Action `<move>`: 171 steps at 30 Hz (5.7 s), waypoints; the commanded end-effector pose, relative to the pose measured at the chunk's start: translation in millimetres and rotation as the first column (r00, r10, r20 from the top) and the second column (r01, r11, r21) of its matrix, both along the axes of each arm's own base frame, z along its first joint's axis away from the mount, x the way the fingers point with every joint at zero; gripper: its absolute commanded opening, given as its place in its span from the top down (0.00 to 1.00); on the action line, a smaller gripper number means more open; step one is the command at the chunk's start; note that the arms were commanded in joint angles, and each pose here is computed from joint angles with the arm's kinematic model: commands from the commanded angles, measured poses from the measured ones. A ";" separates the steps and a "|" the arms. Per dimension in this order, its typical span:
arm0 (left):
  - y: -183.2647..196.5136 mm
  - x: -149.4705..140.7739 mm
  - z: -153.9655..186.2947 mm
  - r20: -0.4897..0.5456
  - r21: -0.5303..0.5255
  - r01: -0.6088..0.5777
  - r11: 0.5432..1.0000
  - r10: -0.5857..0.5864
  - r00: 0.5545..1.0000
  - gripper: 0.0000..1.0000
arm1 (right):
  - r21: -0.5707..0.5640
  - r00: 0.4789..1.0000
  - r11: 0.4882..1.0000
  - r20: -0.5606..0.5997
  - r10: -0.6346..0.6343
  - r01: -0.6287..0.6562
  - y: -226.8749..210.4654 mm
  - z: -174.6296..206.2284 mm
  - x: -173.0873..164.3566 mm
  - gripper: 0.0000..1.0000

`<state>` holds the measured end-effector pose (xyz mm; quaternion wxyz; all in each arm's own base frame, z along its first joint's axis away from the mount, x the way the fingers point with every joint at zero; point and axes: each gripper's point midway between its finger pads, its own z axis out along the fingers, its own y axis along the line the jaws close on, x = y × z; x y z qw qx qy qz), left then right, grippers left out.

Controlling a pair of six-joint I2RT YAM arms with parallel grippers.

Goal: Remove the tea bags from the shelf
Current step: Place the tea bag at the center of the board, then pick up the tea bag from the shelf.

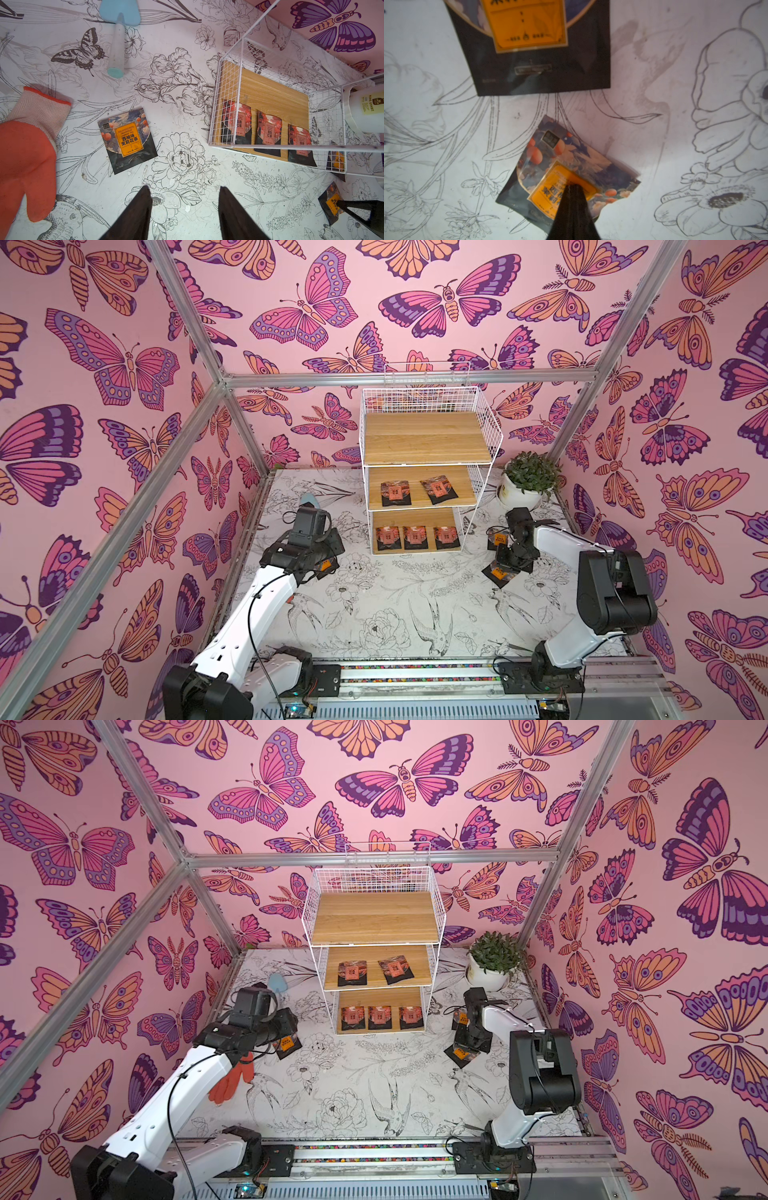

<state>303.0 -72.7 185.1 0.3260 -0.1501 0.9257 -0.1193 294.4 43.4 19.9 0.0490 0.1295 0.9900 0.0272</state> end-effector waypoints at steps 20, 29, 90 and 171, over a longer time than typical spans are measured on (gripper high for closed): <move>-8.8 -25.9 50.9 0.088 0.057 0.027 0.998 -0.032 0.996 0.45 | 0.089 0.983 0.996 0.183 0.015 -0.032 9.9 82.6 20.8 0.98; -59.6 -45.0 71.9 0.174 0.103 0.086 0.991 -0.103 0.979 0.46 | 0.153 0.964 0.986 0.266 0.019 -0.061 20.5 113.1 18.2 0.80; -304.8 47.0 121.7 0.387 0.197 0.217 0.956 -0.279 0.879 0.05 | 0.250 0.916 0.959 0.401 0.021 -0.131 28.2 161.0 23.1 0.55; -280.3 71.8 34.7 0.264 0.251 0.182 0.951 -0.248 0.932 0.74 | 0.294 0.918 0.946 0.398 0.008 -0.136 29.2 155.1 31.9 0.54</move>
